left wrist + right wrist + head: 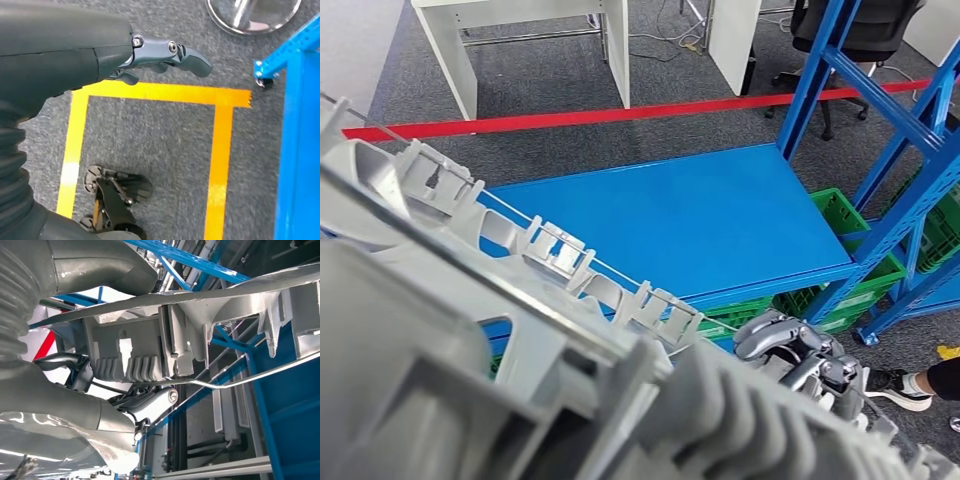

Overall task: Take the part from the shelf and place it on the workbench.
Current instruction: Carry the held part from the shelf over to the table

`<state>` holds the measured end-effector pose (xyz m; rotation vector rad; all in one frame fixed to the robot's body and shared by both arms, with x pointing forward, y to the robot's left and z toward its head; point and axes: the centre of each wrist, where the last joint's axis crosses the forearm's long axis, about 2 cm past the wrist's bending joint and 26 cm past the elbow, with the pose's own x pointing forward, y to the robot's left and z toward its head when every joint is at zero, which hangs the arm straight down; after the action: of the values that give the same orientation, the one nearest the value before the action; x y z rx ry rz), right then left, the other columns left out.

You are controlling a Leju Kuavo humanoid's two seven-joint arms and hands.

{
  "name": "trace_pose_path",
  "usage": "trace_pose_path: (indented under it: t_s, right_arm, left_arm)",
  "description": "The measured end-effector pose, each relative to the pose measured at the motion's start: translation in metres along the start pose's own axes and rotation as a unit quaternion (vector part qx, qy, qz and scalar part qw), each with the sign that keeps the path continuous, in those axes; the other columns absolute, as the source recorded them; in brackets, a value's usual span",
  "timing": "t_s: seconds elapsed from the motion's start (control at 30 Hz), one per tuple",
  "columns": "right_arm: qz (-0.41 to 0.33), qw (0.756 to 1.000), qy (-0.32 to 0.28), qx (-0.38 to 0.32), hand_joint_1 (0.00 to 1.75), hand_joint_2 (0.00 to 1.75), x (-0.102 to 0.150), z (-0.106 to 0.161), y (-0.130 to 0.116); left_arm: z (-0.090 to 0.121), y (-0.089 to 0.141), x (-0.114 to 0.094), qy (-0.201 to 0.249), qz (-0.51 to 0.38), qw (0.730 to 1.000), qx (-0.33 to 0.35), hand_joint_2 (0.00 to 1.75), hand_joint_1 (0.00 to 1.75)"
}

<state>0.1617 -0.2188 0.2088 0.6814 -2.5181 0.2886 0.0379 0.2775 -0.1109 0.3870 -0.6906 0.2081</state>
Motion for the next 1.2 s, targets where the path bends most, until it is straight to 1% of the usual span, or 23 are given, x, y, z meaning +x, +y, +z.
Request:
trace_pose_path:
  t_s: [0.13, 0.27, 0.67, 0.8, 1.2]
  right_arm:
    - [-0.014, 1.0, 0.01, 0.002, 1.75, 1.75, -0.004, 0.003, 0.002]
    - [-0.024, 0.999, 0.034, 0.0, 1.75, 1.75, -0.012, 0.01, 0.004]
    - [-0.036, 0.995, 0.088, -0.015, 1.75, 1.75, -0.025, 0.028, 0.005]
    - [-0.032, 0.994, 0.104, -0.02, 1.75, 1.75, -0.028, 0.034, 0.004]
    - [-0.021, 0.992, 0.124, -0.029, 1.75, 1.75, -0.03, 0.04, 0.004]
  left_arm:
    - [0.0, 0.0, 0.0, 0.003, -0.004, 1.0, 0.005, 1.75, 0.0]
    - [0.001, -0.002, 0.0, 0.007, -0.001, 1.0, 0.007, 1.75, 0.0]
    - [0.004, -0.005, -0.002, 0.037, -0.003, 0.999, 0.009, 1.75, 0.0]
    - [0.006, -0.008, -0.002, 0.036, -0.007, 0.999, 0.003, 1.75, 0.0]
    - [0.008, -0.013, -0.002, 0.032, -0.024, 0.999, -0.011, 1.75, 0.0]
